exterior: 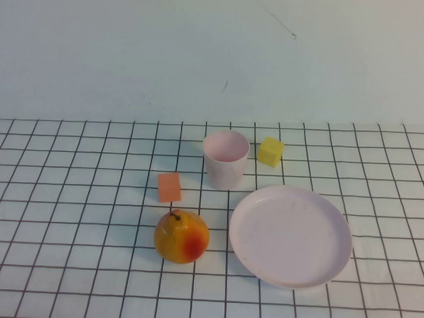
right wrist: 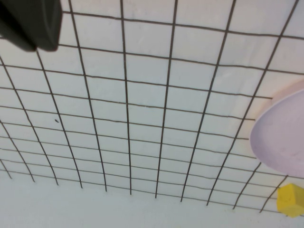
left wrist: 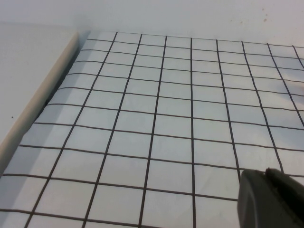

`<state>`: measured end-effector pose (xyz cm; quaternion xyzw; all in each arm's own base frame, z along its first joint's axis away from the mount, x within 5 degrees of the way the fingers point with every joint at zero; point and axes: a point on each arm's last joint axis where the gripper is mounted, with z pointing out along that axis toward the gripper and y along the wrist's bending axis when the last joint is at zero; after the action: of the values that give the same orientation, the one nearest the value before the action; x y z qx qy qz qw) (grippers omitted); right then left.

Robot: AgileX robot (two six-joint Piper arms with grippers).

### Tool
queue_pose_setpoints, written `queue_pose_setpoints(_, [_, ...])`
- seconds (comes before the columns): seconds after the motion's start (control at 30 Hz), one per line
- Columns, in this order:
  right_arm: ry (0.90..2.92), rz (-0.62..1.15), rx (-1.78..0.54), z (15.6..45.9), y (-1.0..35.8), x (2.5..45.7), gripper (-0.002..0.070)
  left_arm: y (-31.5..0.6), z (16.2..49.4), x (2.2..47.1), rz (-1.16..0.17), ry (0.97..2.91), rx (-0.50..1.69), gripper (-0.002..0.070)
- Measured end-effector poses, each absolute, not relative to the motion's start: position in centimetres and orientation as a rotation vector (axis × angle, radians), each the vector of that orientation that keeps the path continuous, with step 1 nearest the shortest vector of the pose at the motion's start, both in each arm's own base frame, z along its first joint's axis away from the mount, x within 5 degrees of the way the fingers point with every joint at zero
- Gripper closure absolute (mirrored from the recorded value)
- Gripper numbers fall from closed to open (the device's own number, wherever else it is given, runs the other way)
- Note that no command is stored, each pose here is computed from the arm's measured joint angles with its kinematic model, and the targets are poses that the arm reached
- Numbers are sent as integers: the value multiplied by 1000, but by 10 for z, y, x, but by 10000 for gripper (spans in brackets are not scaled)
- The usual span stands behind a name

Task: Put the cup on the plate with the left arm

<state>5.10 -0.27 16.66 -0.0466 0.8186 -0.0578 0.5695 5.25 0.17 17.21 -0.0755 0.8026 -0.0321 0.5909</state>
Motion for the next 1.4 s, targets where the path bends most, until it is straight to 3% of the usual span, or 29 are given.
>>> queue_pose_setpoints(0.8, [1922,-136,-109,167,-3,51,678,0,176,54,-61,1820,-70,678])
queue_pose_setpoints(1.17, [1922,-136,-109,167,-3,51,678,0,239,47,-67,1107,-45,678])
queue_pose_setpoints(1.4, [1922,-136,-109,167,-3,51,678,1,260,33,-70,822,-37,678])
